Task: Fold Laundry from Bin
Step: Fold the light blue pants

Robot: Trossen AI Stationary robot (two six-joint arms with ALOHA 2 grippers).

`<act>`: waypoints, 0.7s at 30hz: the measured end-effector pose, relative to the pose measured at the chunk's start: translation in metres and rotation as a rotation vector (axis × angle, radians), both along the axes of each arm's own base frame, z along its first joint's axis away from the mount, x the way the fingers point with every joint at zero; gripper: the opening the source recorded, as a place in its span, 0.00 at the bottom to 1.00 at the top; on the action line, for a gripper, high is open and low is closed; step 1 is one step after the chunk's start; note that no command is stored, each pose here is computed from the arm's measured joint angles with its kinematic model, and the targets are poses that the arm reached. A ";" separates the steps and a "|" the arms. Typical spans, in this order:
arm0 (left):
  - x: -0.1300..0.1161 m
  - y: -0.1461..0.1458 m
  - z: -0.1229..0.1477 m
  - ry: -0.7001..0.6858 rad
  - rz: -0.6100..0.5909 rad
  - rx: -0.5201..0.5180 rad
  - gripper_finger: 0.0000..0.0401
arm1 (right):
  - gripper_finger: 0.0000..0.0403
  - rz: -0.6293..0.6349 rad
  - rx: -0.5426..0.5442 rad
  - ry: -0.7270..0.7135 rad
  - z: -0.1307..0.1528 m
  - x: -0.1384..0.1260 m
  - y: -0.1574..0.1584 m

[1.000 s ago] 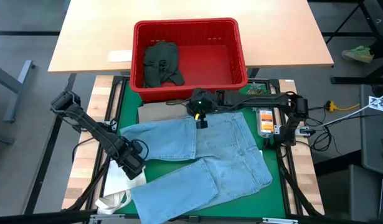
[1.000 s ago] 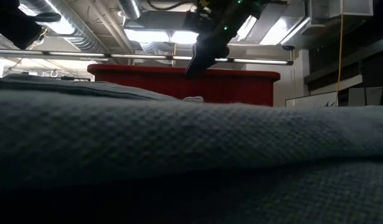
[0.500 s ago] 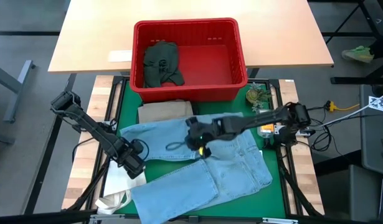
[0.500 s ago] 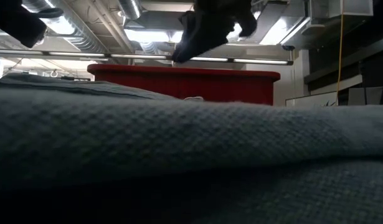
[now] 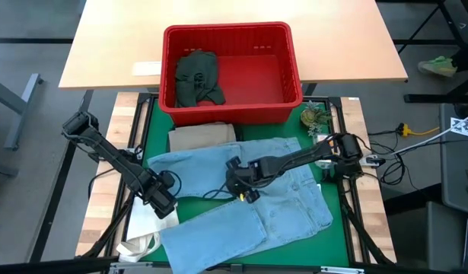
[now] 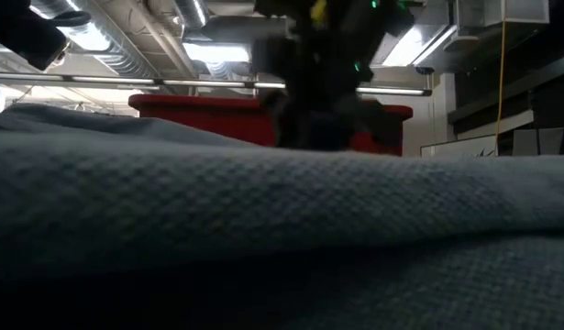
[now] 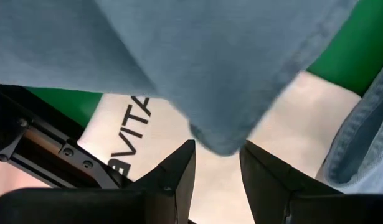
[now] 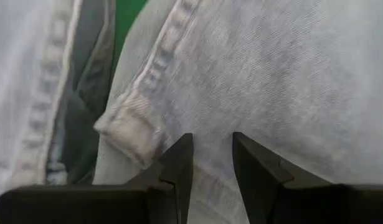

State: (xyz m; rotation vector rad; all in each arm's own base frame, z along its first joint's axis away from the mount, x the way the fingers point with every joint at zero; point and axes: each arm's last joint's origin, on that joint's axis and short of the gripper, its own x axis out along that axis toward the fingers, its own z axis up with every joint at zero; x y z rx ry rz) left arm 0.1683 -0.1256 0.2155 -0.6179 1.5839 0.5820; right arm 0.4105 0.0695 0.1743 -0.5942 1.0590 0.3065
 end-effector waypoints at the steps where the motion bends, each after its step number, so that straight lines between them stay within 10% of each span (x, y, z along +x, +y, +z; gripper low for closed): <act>1: 0.000 0.000 0.000 -0.001 0.000 0.001 0.30 | 0.28 0.000 -0.007 0.037 -0.006 -0.001 0.000; 21: 0.008 -0.004 0.030 -0.071 -0.063 0.000 0.21 | 0.28 -0.024 -0.049 0.224 -0.024 -0.010 -0.010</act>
